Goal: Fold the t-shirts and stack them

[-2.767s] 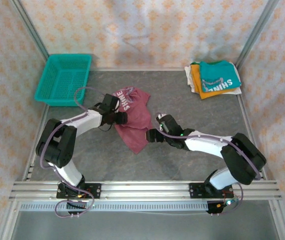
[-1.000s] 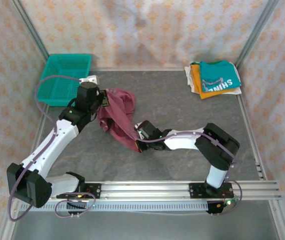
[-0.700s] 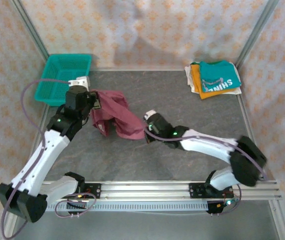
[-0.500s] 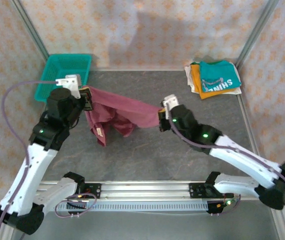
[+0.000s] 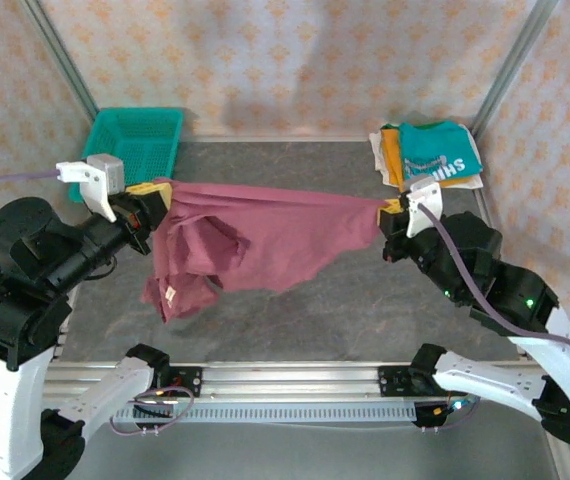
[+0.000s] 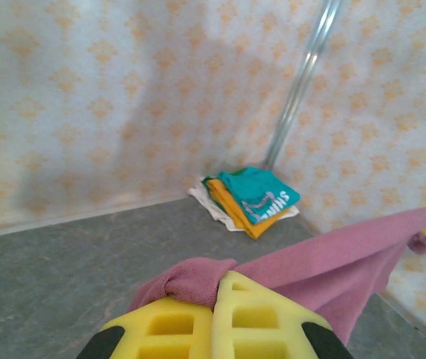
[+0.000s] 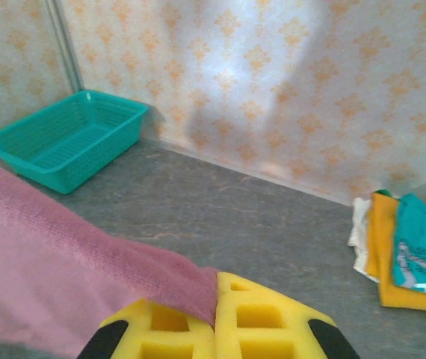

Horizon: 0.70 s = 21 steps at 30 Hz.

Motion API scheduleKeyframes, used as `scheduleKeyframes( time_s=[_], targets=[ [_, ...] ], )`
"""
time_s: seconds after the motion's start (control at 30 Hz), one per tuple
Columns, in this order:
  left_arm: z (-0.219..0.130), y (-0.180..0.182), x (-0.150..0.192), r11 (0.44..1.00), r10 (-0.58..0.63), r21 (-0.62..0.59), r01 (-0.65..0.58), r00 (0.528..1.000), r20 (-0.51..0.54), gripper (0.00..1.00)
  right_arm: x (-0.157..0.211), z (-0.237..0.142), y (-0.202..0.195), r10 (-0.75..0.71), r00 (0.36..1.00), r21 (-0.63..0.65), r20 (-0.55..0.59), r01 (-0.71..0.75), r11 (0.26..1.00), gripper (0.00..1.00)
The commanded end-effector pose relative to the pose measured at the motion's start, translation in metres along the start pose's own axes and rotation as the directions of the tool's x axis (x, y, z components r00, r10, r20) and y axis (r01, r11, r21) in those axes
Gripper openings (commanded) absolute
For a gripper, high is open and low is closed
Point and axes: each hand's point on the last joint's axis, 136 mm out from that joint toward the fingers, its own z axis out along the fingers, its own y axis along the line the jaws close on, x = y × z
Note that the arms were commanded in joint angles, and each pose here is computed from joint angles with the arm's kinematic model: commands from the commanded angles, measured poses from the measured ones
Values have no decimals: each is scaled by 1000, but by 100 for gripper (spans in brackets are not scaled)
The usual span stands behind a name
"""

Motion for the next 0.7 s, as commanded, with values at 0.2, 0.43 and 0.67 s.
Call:
scheduleKeyframes(
  time_s=[0.2, 0.43, 0.67],
  targets=[
    [118, 46, 23, 985, -160, -87, 148, 976, -148, 0, -6, 46, -80, 12, 994, 334, -111, 26, 942, 0],
    [247, 152, 110, 954, -95, -301, -15, 933, -348, 53, 96, 235, -152, 226, 916, 419, -330, -73, 905, 0],
    [287, 219, 174, 857, -121, -496, -140, 881, -457, 73, 179, 354, -207, 348, 823, 555, -448, -49, 830, 60]
  ],
)
